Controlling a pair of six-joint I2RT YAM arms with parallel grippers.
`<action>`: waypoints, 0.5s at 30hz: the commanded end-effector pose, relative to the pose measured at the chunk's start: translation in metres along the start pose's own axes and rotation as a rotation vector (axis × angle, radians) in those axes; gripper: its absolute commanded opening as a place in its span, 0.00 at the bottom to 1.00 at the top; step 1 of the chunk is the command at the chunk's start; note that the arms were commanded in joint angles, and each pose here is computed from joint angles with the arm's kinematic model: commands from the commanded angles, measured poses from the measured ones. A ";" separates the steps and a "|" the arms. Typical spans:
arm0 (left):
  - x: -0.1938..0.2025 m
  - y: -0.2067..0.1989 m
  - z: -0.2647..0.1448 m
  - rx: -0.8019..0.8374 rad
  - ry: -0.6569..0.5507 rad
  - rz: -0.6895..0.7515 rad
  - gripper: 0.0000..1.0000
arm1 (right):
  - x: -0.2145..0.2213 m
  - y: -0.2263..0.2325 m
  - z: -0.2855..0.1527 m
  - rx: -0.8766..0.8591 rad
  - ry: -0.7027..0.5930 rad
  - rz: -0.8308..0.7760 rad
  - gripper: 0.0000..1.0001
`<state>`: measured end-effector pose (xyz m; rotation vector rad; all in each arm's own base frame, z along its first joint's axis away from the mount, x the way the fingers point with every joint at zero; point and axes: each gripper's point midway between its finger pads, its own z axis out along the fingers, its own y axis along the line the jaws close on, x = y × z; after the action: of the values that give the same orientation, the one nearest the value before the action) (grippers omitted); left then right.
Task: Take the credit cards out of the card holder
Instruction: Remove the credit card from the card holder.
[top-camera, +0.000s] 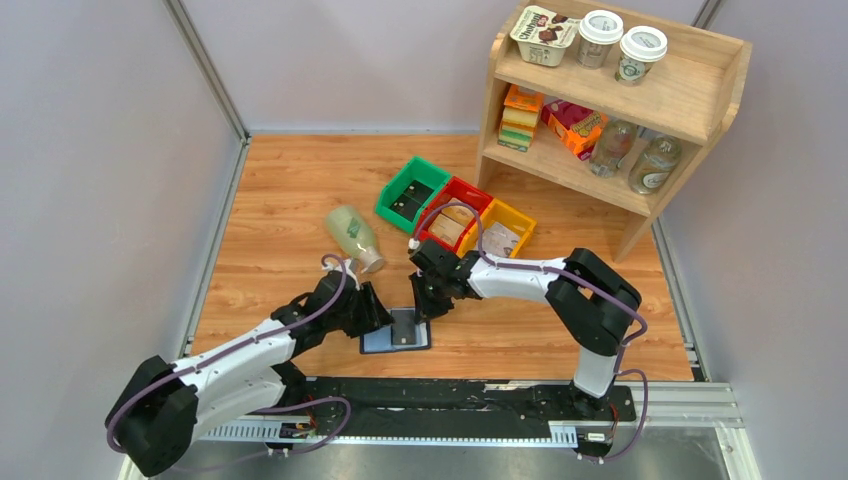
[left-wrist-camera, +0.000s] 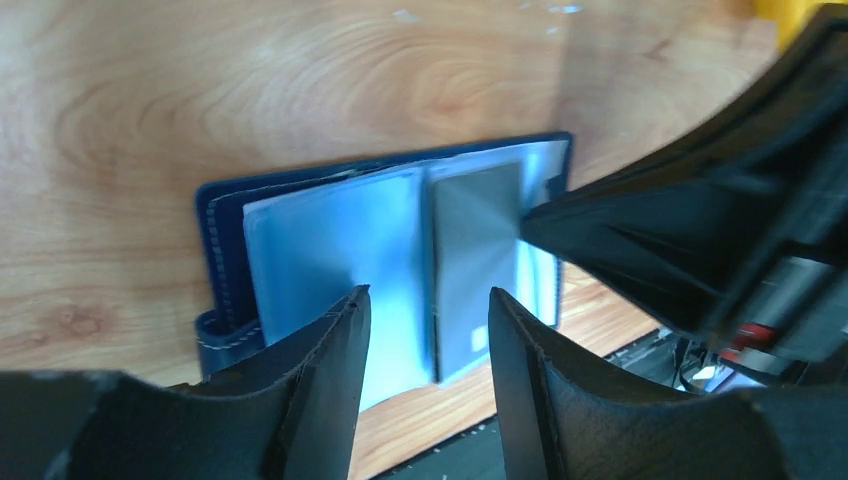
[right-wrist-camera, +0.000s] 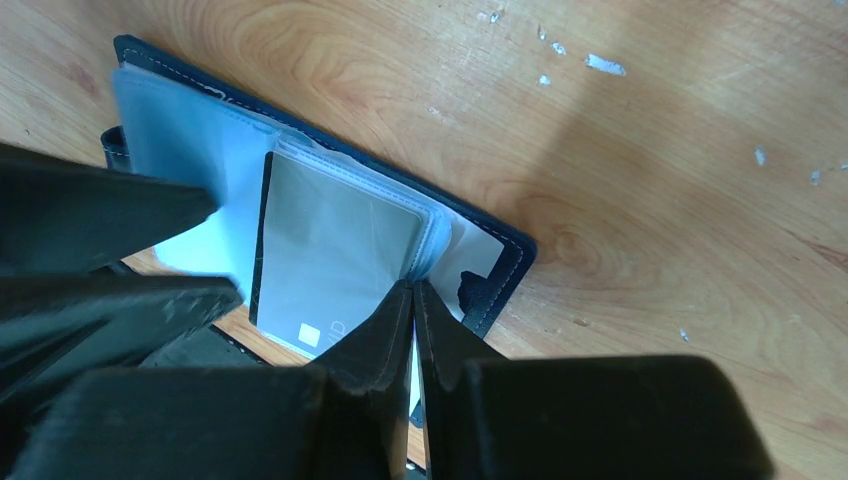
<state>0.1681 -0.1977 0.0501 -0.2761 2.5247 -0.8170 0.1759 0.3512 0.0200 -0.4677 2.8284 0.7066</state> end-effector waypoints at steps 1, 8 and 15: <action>-0.010 -0.019 0.009 0.169 -0.065 -0.093 0.55 | 0.028 -0.029 0.012 0.095 0.068 0.005 0.11; 0.003 -0.011 0.017 0.202 -0.043 -0.132 0.54 | 0.032 -0.031 0.013 0.086 0.079 0.010 0.11; 0.009 -0.011 0.020 0.214 -0.017 -0.150 0.50 | 0.033 -0.028 0.014 0.071 0.081 0.014 0.11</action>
<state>0.1684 -0.2130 0.0332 -0.3976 2.4276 -1.0664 0.1753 0.3515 0.0198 -0.4635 2.8141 0.7397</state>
